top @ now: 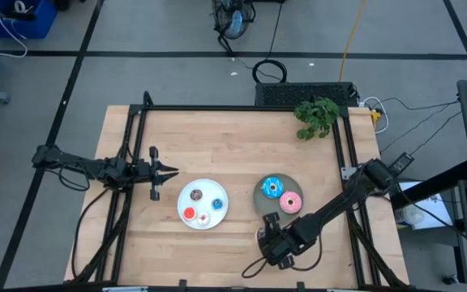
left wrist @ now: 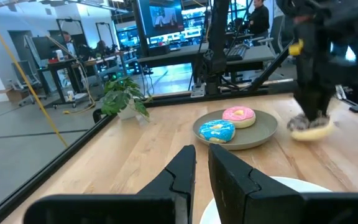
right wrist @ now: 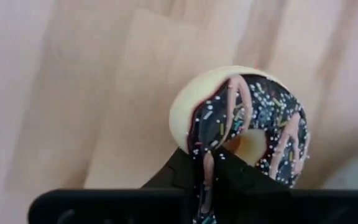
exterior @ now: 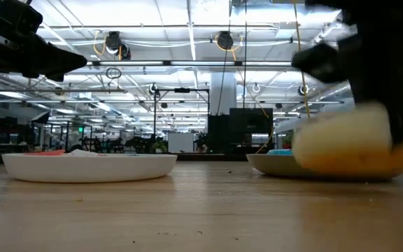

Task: Pick & Place donuts
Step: Put the large brown donut on the brown plate

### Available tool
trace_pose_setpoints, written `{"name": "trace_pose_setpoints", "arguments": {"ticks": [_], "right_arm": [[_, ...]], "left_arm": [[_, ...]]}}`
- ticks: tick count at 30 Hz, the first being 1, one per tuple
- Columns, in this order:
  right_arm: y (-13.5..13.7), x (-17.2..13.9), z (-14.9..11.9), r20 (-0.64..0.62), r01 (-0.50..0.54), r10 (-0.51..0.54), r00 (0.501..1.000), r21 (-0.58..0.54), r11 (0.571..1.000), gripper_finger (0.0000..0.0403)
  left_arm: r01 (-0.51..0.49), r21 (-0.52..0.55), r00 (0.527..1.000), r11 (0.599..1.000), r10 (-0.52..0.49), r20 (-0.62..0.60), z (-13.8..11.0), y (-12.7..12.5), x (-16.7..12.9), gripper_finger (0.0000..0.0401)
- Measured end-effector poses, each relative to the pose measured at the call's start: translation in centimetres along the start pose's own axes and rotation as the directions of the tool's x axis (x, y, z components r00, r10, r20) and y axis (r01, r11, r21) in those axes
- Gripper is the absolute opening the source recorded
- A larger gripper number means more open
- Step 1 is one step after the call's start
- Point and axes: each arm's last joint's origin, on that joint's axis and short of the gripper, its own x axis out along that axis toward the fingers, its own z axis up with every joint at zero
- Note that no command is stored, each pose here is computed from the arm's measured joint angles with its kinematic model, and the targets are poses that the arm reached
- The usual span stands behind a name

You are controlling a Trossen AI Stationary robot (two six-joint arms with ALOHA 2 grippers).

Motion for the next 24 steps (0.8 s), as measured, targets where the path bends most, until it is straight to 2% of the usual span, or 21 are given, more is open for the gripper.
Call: {"name": "trace_pose_setpoints", "arguments": {"ticks": [4,8,12,14,17,24], "right_arm": [[-1.1,-4.4,0.8,0.064,0.044,-0.045,0.997,0.02,0.999,0.003],[-2.2,-9.4,1.6,0.093,0.113,-0.116,0.989,0.031,0.993,0.0012],[-3.6,-12.6,2.2,0.131,0.112,-0.122,0.984,0.08,0.99,0.0012],[-4.5,-13.0,2.2,0.128,0.118,-0.133,0.983,0.121,0.986,0.0015],[-5.9,-12.5,2.0,0.058,0.117,-0.129,0.99,0.18,0.977,0.0013],[-7.7,-8.9,0.8,-0.064,0.076,-0.063,0.996,0.227,0.971,0.0013]], "left_arm": [[0.0,0.0,1.0,1.0,0.0,0.0,0.0,0.0,0.0,0.0051],[0.0,0.002,1.0,1.0,0.0,0.0,0.0,0.0,0.0,0.0051],[0.0,0.003,1.0,1.0,0.0,-0.001,0.0,0.0,0.0,0.0051],[0.0,0.004,1.0,1.0,0.0,-0.001,0.0,0.0,0.0,0.0051],[0.0,0.0,1.0,1.0,0.0,-0.001,0.0,0.0,0.0,0.0051],[0.0,-0.012,1.0,1.0,0.0,-0.002,0.0,0.0,0.0,0.0051]]}}
